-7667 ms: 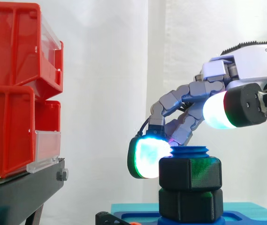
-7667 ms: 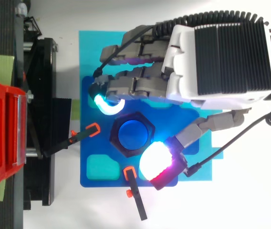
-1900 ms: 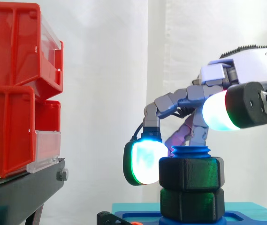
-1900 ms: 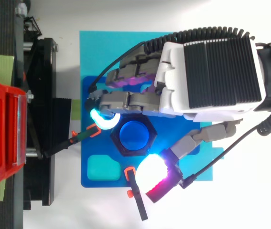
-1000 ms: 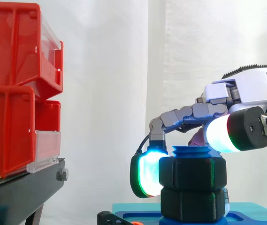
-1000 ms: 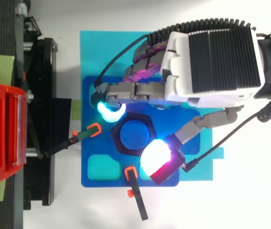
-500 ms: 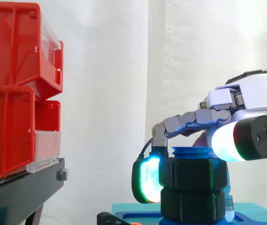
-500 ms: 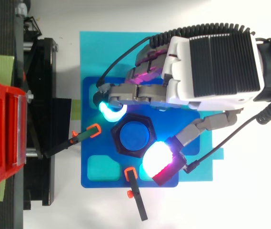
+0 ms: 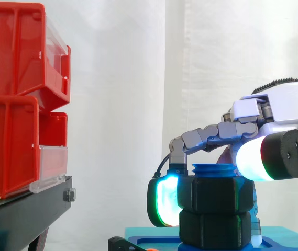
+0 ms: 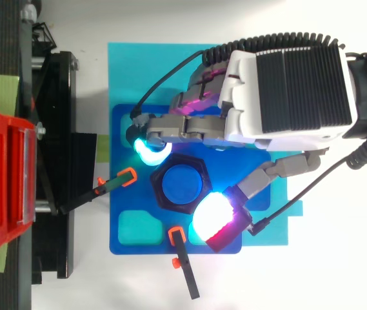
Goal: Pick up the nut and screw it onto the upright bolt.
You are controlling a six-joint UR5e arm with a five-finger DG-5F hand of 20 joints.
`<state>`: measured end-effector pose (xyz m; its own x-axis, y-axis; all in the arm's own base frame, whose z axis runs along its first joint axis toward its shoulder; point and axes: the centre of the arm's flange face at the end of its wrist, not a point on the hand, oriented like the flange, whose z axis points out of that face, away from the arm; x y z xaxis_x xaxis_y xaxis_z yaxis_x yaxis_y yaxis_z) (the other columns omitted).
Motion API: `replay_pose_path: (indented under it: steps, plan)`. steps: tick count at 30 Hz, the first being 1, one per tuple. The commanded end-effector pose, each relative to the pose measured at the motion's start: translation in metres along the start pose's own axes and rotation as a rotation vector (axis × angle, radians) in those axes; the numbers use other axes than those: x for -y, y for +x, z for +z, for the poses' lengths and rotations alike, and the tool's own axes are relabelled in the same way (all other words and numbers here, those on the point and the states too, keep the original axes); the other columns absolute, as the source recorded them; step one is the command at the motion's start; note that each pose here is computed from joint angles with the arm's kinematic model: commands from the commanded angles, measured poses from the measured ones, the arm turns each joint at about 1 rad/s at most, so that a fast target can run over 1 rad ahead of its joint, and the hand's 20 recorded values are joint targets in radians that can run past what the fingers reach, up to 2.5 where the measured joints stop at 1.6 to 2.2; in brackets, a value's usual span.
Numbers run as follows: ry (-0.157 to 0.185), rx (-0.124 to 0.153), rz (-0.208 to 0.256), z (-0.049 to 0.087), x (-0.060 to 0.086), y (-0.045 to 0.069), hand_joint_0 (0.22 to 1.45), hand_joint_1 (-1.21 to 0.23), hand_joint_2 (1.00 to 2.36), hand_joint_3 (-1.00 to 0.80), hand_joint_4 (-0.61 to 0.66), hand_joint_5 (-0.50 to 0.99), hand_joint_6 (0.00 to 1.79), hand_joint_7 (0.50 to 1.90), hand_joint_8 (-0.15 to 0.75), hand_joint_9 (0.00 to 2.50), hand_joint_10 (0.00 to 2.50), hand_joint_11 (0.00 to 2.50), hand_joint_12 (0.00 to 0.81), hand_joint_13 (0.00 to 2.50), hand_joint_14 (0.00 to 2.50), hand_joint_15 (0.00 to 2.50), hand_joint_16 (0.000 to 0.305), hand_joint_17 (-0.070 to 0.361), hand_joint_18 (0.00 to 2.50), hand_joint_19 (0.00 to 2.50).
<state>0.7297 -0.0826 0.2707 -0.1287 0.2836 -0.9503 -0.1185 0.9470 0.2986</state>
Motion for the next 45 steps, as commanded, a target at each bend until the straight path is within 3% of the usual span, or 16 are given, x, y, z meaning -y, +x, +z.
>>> replay_pose_path:
  steps: [1, 11, 19, 29, 31, 37, 39, 45]
  plan:
    - [0.0, 0.0, 0.0, 0.0, 0.0, 0.0, 0.42, -0.19, 1.0, -0.5, 0.13, 0.11, 0.5, 1.43, 0.226, 1.71, 0.0, 0.1, 0.34, 1.04, 0.0, 0.06, 0.051, 0.115, 0.96, 0.26]
    - [0.0, -0.002, 0.0, 0.0, 0.0, 0.0, 0.42, -0.16, 1.0, -0.5, 0.11, 0.12, 0.5, 1.47, 0.262, 1.85, 0.0, 0.11, 0.294, 1.11, 0.0, 0.0, 0.046, 0.104, 1.05, 0.08]
    - [0.005, -0.002, -0.001, -0.002, 0.003, -0.001, 0.43, -0.16, 1.0, -0.5, 0.11, 0.12, 0.5, 1.49, 0.265, 1.89, 0.0, 0.12, 0.285, 1.14, 0.0, 0.0, 0.044, 0.099, 1.06, 0.09]
    - [0.015, -0.021, -0.044, -0.005, 0.008, -0.001, 0.43, -0.22, 1.0, -0.5, 0.12, 0.11, 0.5, 1.48, 0.283, 1.86, 0.0, 0.11, 0.293, 1.12, 0.0, 0.02, 0.045, 0.101, 1.04, 0.1]
    - [0.015, -0.025, -0.044, -0.006, 0.008, 0.0, 0.41, -0.27, 1.0, -0.5, 0.14, 0.09, 0.5, 1.41, 0.313, 1.74, 0.01, 0.11, 0.325, 1.04, 0.0, 0.01, 0.048, 0.107, 0.95, 0.09]
    - [0.01, -0.015, -0.046, -0.013, 0.001, -0.019, 0.4, -0.39, 1.0, -0.5, 0.22, 0.0, 0.5, 1.25, 0.357, 1.45, 0.01, 0.15, 0.386, 0.89, 0.0, 0.03, 0.053, 0.119, 0.78, 0.11]
    - [0.011, -0.016, -0.046, -0.013, 0.001, -0.019, 0.41, -0.42, 1.0, -0.5, 0.25, -0.02, 0.5, 1.19, 0.36, 1.37, 0.01, 0.16, 0.396, 0.85, 0.0, 0.04, 0.054, 0.122, 0.74, 0.12]
    - [0.008, -0.006, -0.047, -0.016, -0.001, -0.027, 0.41, -0.49, 1.0, -0.5, 0.28, -0.06, 0.5, 1.09, 0.36, 1.26, 0.01, 0.18, 0.418, 0.79, 0.0, 0.06, 0.056, 0.127, 0.68, 0.15]
